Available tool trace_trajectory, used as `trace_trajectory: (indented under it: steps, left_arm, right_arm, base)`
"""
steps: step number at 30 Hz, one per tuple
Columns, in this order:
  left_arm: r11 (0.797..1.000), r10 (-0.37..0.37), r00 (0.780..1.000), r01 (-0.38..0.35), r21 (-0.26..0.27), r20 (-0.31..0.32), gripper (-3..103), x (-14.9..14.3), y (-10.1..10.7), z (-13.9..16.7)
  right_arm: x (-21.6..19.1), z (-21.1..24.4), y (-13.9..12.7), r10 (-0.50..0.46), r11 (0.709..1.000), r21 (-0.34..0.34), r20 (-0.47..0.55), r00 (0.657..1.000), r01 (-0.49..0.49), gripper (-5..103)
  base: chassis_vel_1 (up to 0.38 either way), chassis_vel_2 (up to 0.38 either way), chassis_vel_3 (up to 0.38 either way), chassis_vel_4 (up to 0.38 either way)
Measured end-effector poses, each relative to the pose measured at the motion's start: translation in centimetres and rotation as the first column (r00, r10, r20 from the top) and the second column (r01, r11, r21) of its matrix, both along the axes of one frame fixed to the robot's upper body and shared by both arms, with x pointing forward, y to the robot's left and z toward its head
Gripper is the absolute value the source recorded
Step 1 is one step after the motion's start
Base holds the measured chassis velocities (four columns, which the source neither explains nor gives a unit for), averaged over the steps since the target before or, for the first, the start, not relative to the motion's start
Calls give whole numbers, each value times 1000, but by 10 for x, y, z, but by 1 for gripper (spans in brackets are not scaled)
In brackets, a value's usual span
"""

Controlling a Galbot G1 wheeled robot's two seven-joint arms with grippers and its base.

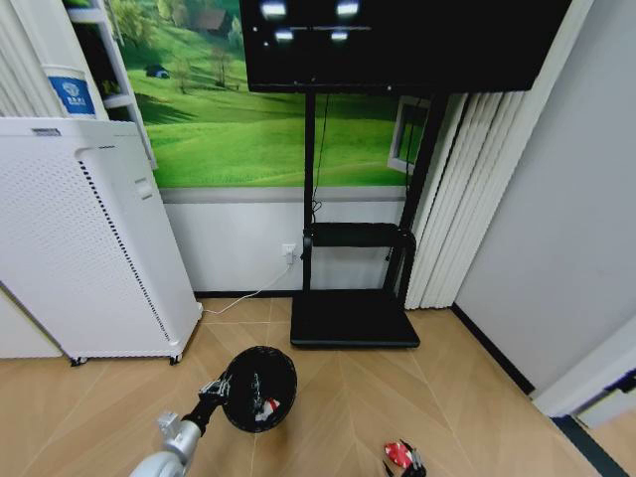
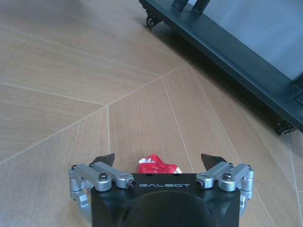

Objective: Pick up the trash bin and place the garbage on the floor into it.

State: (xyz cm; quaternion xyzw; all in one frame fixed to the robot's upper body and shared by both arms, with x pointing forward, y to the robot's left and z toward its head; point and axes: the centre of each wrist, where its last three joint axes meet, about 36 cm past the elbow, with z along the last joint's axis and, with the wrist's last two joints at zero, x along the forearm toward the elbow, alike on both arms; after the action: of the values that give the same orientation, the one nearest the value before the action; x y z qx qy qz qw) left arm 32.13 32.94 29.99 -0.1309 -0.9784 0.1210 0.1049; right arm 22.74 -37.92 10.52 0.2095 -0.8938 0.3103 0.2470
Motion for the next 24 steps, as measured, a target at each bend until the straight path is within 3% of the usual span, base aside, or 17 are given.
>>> trace_trajectory:
  steps: [18, 22, 24]
  left_arm:
    - [1000, 3, 1000, -3, -2, -3, 7, 2, 1, -1]
    - [1000, 6, 1000, -6, -5, 4, 7, 2, 3, 2]
    - [1000, 7, 1000, -7, -6, 4, 7, 2, 3, 2]
  right_arm:
    - [20, -3, -4, -14, 997, -74, -62, 998, 9, 103]
    - [19, -3, -4, 6, 997, -80, -86, 996, -13, 89]
    - [18, -3, -3, 6, 997, -79, -89, 996, -13, 89]
  base:
    - [0, 0, 0, 0]
    - [0, 0, 0, 0]
    - [0, 0, 0, 0]
